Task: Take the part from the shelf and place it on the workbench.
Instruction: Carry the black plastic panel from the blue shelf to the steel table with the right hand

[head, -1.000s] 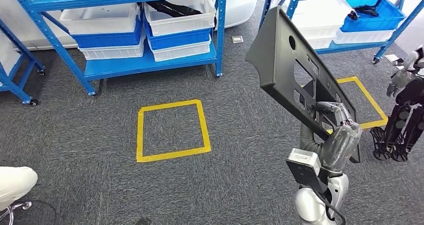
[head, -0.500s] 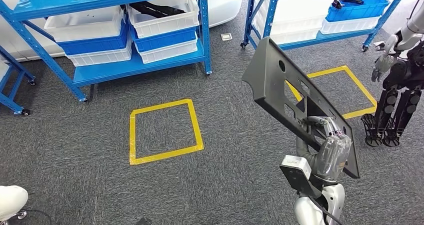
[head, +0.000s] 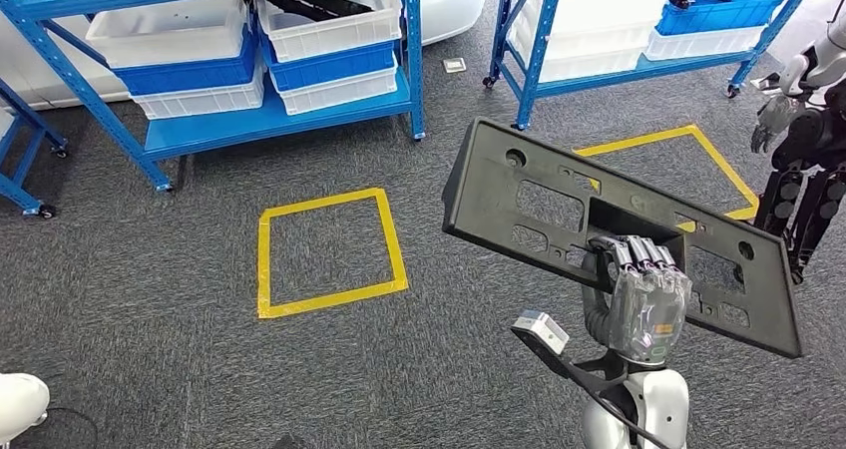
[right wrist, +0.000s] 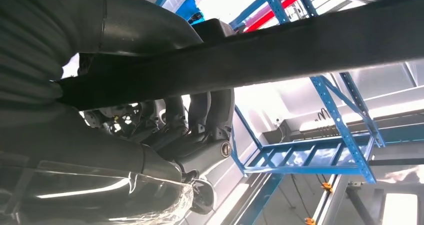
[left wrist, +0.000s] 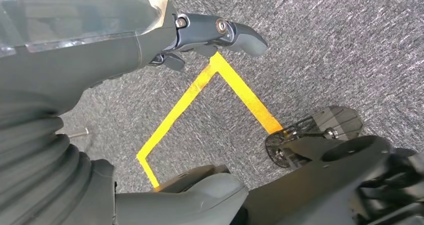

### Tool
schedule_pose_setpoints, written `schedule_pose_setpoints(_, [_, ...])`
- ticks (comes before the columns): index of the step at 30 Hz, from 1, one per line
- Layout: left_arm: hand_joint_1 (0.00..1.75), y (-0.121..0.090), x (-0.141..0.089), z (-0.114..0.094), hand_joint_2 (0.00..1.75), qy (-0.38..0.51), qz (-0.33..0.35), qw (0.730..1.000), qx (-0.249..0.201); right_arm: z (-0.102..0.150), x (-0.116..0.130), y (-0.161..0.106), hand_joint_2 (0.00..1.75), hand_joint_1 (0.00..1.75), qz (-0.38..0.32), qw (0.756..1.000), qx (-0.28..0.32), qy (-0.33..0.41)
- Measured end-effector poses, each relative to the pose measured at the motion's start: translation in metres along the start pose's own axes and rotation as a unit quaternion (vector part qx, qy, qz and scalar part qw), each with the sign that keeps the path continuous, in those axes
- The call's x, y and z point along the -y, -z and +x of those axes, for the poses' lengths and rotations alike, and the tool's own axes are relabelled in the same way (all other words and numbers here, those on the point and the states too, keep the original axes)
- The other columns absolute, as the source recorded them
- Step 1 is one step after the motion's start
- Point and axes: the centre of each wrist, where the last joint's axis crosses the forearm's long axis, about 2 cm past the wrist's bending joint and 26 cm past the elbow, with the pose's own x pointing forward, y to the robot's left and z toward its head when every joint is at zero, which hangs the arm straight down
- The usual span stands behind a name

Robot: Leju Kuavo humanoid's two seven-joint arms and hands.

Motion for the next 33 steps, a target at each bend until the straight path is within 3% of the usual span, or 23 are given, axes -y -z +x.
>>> schedule_pose_setpoints(7, [0.00,0.000,0.001,0.000,1.75,0.012,-0.008,1.000,-0.001,-0.005,-0.008,0.005,1.75,1.75,0.025,0.997,0.003,-0.079])
schedule_pose_setpoints(33, [0.00,0.000,0.002,0.001,1.75,0.027,-0.002,1.000,0.004,-0.018,-0.011,-0.004,1.75,1.75,0.050,0.996,0.024,-0.076])
